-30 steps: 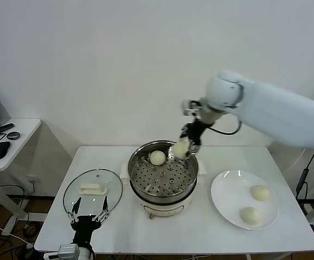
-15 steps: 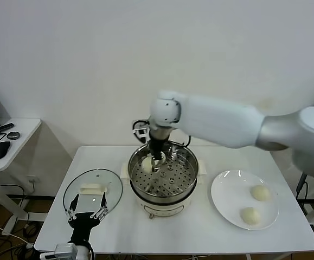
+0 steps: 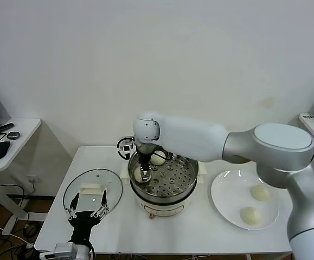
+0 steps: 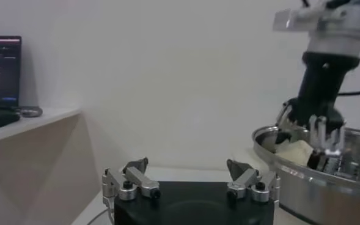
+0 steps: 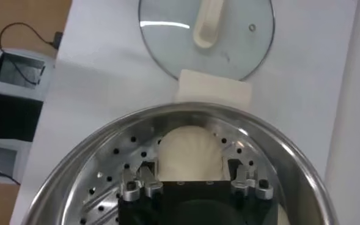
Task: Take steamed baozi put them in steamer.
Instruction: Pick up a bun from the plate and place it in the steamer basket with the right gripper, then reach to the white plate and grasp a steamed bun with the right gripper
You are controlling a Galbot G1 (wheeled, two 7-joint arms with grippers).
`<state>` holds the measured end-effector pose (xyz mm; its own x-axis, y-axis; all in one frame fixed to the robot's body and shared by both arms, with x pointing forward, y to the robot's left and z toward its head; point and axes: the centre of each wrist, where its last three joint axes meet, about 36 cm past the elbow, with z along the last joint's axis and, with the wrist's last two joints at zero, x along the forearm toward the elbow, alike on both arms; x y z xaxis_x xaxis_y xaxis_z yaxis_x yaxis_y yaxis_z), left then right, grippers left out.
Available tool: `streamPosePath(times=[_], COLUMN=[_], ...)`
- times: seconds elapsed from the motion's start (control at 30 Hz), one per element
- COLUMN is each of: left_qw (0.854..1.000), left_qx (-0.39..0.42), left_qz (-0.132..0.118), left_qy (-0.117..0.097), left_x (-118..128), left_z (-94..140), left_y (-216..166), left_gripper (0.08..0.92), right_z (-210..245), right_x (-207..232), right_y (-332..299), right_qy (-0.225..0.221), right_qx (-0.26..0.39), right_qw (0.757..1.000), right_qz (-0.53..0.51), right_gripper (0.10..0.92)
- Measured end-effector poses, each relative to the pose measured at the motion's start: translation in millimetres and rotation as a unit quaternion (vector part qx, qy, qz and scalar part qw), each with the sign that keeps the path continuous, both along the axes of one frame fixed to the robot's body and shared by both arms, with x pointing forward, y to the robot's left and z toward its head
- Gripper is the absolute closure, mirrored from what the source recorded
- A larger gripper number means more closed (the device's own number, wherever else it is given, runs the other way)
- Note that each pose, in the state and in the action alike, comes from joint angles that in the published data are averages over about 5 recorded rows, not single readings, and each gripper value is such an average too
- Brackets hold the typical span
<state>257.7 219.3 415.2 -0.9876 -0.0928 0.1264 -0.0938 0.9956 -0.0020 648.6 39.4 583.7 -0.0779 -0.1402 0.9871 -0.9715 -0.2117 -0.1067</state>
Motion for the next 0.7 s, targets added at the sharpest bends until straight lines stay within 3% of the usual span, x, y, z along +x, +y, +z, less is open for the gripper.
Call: streamPosePath(times=[0.23, 0.47, 0.7], left_qw=[1.0, 1.0, 1.0], left_qx=[-0.003, -0.002, -0.004], left_qz=[0.001, 0.003, -0.001], left_qy=[0.001, 0.005, 0.011], left_x=[2.1, 2.6, 4.4], left_z=[-2.0, -3.8, -6.1], left_y=[-0.2, 1.1, 0.4], left_gripper=[0.177, 0.177, 0.177], right_z=[-1.1, 32.0, 91.1], right_x=[0.6, 3.0, 7.7], right_y=[-6.2, -38.9, -119.2], right_qy=[-0.001, -0.021, -0.051], right_qx=[0.0, 0.023, 0.064], right_qw=[1.0, 0.999, 0.996], right_qz=[-0.004, -0.006, -0.03], right_gripper=[0.207, 0.2, 0.2])
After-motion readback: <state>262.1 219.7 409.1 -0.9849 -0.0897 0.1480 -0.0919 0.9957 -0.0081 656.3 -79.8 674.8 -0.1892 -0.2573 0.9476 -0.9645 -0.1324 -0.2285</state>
